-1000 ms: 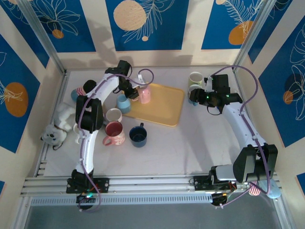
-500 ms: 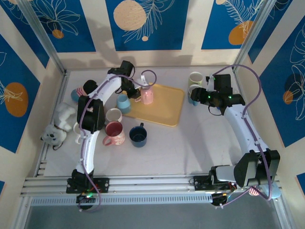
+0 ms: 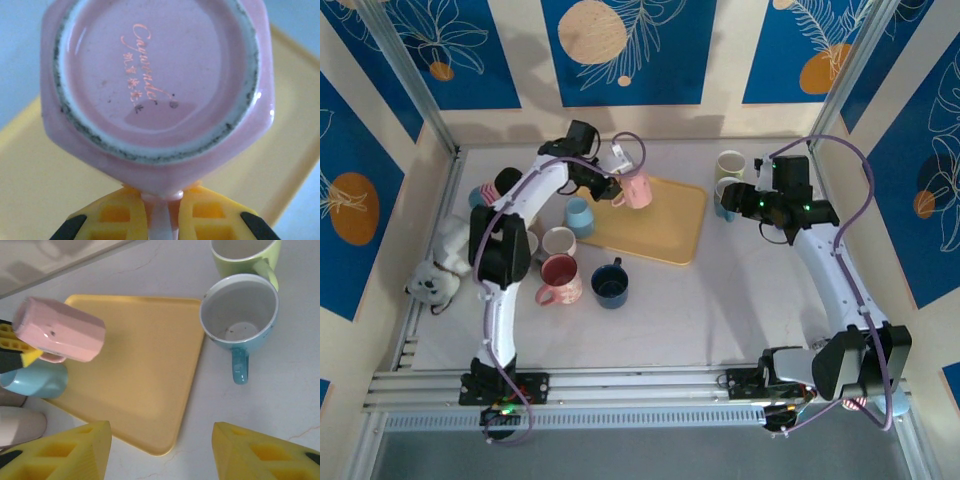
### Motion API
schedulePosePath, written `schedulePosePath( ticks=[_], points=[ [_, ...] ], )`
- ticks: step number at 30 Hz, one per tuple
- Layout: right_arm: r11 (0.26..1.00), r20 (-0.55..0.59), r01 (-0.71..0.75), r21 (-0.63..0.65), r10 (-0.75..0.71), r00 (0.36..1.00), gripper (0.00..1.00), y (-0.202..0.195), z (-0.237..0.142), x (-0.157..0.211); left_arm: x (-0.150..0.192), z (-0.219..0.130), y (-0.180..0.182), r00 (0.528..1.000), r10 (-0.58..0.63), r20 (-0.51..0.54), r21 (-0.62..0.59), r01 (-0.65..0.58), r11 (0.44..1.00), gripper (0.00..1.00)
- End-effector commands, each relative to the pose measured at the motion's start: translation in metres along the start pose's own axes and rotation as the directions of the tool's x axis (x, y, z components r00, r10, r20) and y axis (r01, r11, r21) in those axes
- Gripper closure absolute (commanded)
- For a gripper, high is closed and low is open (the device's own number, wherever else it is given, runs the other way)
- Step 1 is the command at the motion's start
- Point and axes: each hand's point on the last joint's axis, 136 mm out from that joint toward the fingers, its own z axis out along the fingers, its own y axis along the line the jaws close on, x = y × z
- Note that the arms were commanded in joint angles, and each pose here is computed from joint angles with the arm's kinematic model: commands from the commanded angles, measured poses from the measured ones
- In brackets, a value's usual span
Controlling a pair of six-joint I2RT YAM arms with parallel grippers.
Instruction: Turn the mug right side up
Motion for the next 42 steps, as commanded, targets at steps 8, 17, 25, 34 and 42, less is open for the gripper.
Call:
schedulePosePath(
  ticks=[8,17,25,34,42],
  points=[
    [0.944,0.012,0.014,-0.329,-0.011,1.0,0.44,0.058,-0.024,0.001,-0.107,-0.121,-0.04,0.909,-0.046,0.414,-0.007,0.054,0.999,1.0],
    [0.703,-0.04,-0.047,-0.71,0.027,0.999,0.45,0.124,-0.047,-0.006,-0.154,-0.192,-0.06,0.728,-0.284,0.624,0.17,0.229,0.959,1.0],
    [0.585,-0.037,-0.056,-0.809,0.045,0.998,0.46,0.154,-0.053,-0.012,-0.177,-0.228,-0.08,0.561,-0.445,0.698,0.368,0.251,0.895,1.0],
    [0.473,-0.106,-0.149,-0.869,0.117,0.987,0.45,0.194,-0.045,-0.019,-0.175,-0.25,-0.102,0.521,-0.453,0.724,0.39,0.233,0.891,1.0],
    [0.368,-0.164,-0.227,-0.902,0.194,0.967,0.45,0.233,-0.037,-0.031,-0.176,-0.259,-0.115,0.518,-0.456,0.724,0.396,0.229,0.889,1.0]
  ],
)
